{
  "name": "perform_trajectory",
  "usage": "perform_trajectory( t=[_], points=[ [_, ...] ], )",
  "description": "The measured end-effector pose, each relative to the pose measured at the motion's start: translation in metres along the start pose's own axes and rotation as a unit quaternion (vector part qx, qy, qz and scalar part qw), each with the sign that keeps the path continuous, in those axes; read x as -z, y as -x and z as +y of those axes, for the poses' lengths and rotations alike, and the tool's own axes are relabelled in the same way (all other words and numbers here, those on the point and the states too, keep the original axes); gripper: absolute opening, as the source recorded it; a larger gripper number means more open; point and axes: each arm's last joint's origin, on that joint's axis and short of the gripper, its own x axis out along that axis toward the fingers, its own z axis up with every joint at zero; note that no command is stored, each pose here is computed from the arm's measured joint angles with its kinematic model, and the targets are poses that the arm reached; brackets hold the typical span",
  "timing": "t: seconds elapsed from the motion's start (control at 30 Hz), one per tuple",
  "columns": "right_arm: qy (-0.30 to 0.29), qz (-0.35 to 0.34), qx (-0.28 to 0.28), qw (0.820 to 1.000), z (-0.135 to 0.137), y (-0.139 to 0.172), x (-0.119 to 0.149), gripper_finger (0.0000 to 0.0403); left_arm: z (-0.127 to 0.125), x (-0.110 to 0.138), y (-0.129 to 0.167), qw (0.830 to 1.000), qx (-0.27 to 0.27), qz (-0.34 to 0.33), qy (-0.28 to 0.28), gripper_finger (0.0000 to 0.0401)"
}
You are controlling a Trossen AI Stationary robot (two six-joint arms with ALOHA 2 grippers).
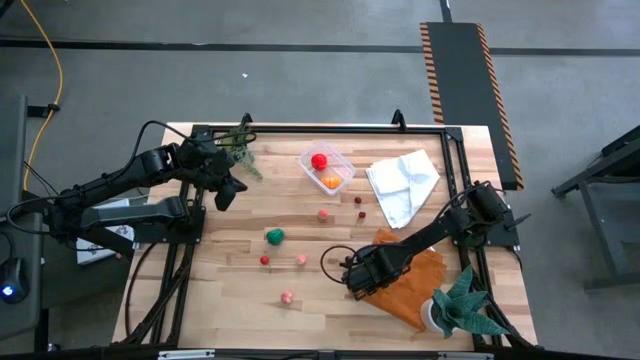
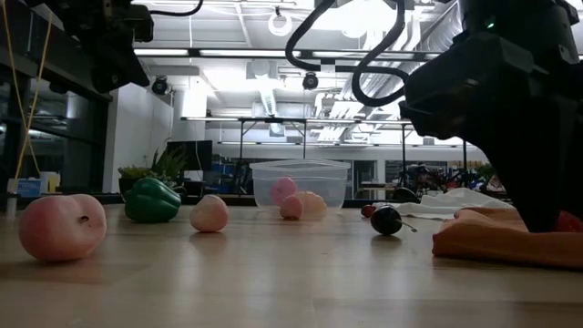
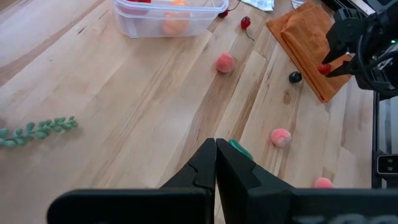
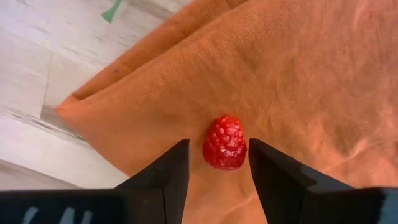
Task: Pick and placing Produce into tupperware
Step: Put the red raspberry into the transparent bin
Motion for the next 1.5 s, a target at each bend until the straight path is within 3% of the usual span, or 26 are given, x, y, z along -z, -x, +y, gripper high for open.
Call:
perform_trajectory(
  t=[0.3, 1.2, 1.5],
  points=[
    [0.001, 0.002, 0.000, 1.000, -0.0001, 0.0002, -0.0015, 0.0138, 0.0000, 0.0001, 0.0000, 1.000, 0.000, 0.000, 0.000, 0.0001],
    [0.001, 0.008, 0.005, 1.000, -0.0012, 0.0004, -0.0018, 0.0137, 0.0003, 0.0010, 0.0000, 1.000, -0.001, 0.005, 0.002, 0.0001],
    [0.001, 0.008, 0.005, 1.000, -0.0012, 0.0003, -0.0018, 0.0113, 0.0002, 0.0010, 0.0000, 1.000, -0.001, 0.005, 0.002, 0.0001]
  ],
)
